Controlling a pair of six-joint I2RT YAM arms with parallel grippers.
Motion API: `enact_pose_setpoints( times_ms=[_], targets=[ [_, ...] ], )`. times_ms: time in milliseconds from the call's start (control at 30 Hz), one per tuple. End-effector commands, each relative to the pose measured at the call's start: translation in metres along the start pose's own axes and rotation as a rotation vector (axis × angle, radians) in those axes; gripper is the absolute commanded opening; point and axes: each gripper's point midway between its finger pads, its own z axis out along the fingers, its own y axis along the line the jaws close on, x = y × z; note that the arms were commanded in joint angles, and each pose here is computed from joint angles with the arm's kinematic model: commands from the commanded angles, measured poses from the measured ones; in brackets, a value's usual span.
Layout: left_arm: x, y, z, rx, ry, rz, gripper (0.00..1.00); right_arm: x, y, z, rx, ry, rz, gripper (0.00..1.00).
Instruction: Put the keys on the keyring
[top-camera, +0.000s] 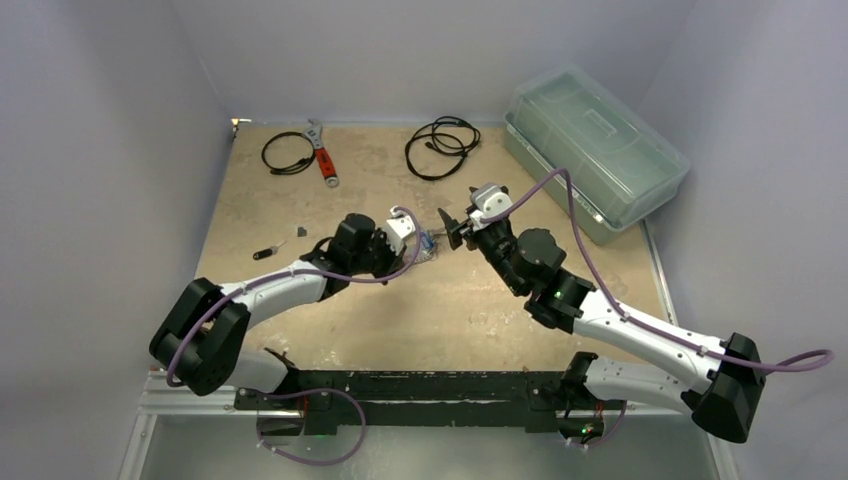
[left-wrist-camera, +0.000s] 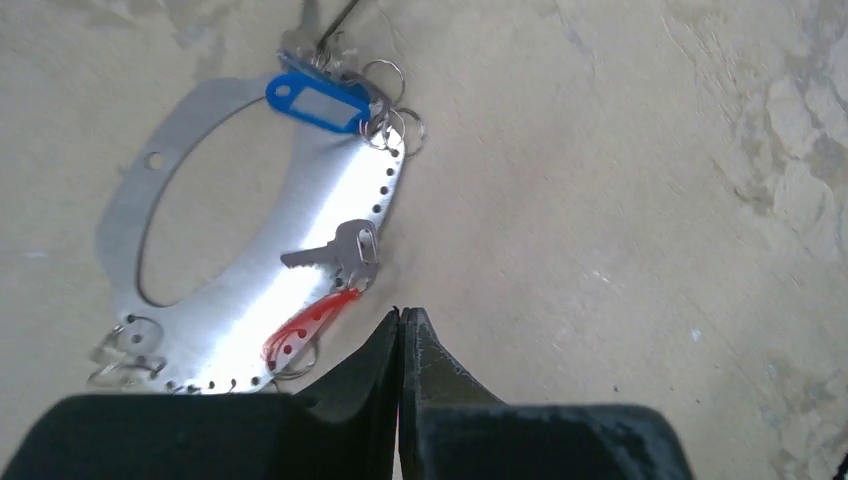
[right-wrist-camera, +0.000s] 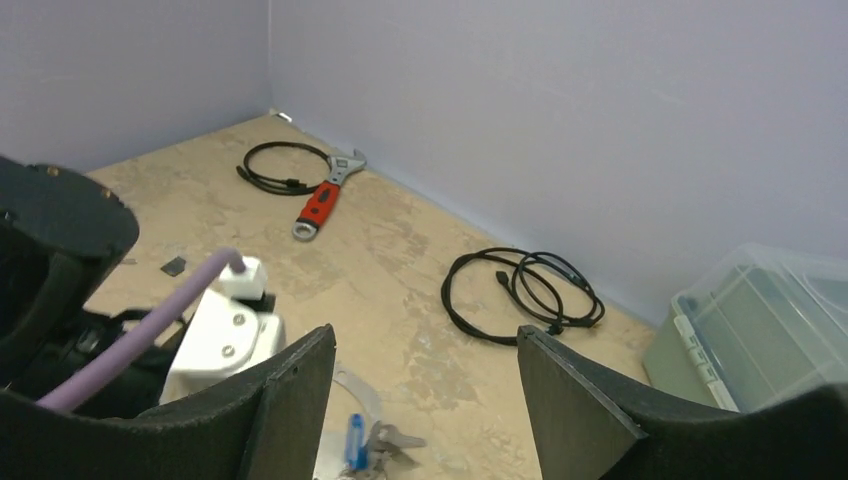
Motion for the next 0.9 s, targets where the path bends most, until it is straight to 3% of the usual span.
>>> enact_pose_setpoints(
  times_ms=[0, 300, 467, 600, 767, 867],
  targets=[
    [-0.006, -0.022, -0.003, 0.041, -0.038, -0.068, 0.00, -0.010, -0.006, 0.004, 0.040, -0.035, 0.030, 0.70],
    [0.011, -0.028, -0.014, 0.029, 0.052, -0.097, 0.00, 0.001, -0.004, 0.012, 0.051, 0.007, 0.028, 0.72],
    [0.025, -0.033, -0.023, 0.032, 0.168, -0.160, 0.00, 0.008, -0.001, 0.016, 0.044, 0.032, 0.032, 0.72],
    [0.021, -0.035, -0.033, 0.027, 0.167, -0.167, 0.00, 0.016, 0.003, 0.019, 0.038, 0.055, 0.037, 0.74],
    [-0.006, -0.021, -0.055, -0.057, 0.104, -0.117, 0.14, 0.029, 0.010, 0.032, 0.010, 0.140, 0.115, 0.77],
    [-0.016, -0.006, -0.067, -0.124, 0.086, -0.024, 0.31, 0.040, 0.015, 0.043, -0.031, 0.210, 0.190, 0.79]
  ],
)
